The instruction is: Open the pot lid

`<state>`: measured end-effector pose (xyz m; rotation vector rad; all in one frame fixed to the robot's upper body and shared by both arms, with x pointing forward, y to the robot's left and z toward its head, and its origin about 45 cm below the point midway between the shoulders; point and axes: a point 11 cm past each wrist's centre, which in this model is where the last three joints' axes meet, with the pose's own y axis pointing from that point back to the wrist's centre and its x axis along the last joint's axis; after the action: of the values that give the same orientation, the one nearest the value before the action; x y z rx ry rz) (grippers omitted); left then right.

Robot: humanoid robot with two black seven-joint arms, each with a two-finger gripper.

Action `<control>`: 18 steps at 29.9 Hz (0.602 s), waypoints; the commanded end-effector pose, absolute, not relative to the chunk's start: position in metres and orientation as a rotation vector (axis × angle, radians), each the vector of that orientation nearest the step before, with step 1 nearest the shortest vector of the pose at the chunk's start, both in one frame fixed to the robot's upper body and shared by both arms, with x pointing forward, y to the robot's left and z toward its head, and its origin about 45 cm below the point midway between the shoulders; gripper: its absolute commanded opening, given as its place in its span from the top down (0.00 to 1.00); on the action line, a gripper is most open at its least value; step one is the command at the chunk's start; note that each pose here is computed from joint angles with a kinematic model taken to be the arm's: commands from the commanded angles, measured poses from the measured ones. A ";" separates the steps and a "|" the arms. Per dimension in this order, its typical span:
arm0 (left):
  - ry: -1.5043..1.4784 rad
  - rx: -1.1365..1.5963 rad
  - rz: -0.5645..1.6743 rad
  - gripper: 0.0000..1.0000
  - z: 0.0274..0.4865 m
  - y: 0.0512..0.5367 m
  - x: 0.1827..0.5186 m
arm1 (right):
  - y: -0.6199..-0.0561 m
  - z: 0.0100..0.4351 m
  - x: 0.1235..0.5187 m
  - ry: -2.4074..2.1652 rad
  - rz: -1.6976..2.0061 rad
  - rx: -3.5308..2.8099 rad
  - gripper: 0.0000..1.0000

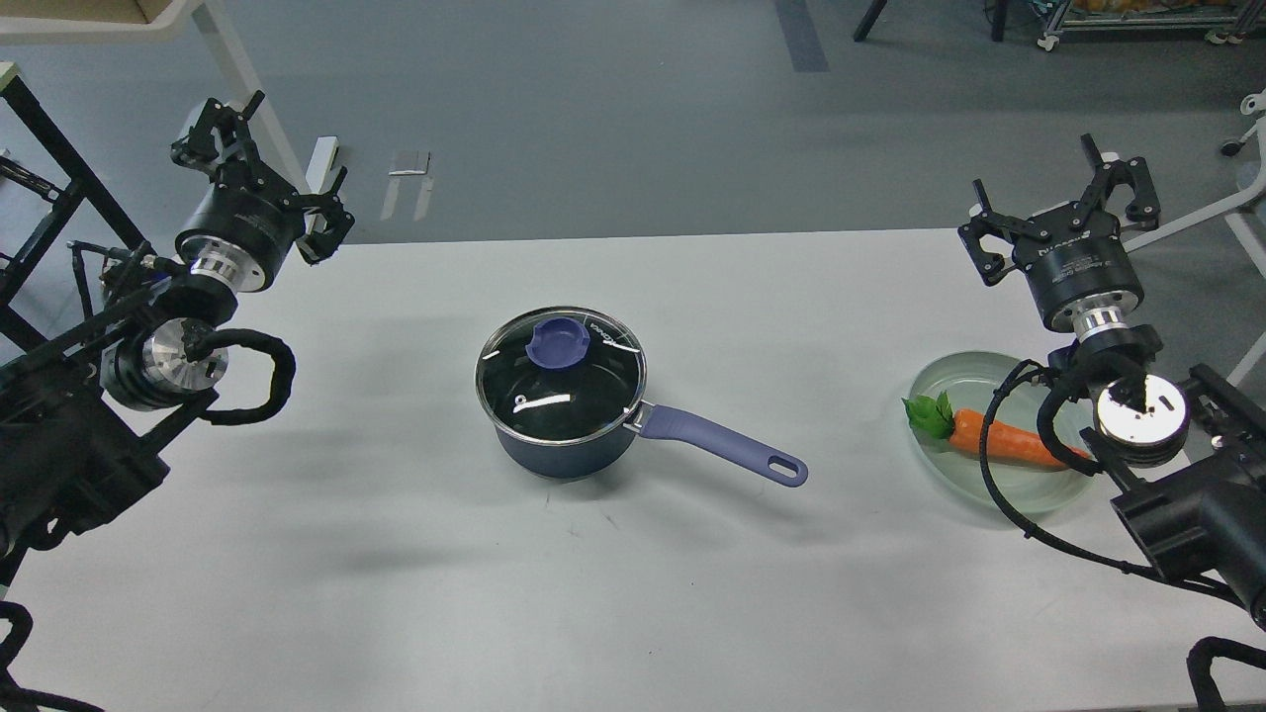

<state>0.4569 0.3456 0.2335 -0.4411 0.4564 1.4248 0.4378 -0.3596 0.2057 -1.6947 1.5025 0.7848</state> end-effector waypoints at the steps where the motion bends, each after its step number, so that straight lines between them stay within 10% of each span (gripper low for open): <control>1: 0.459 -0.437 1.431 0.00 0.232 0.345 0.456 | -0.360 0.208 0.438 1.500 0.782 -1.692 0.00; 18: 0.424 -0.409 1.450 0.01 0.242 0.364 0.456 | -0.376 0.232 0.431 1.559 0.700 -1.969 0.00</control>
<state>0.4565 0.3631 0.2395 -0.4066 0.4300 1.4667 0.4299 -0.3672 0.2215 -1.8859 1.5288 0.7492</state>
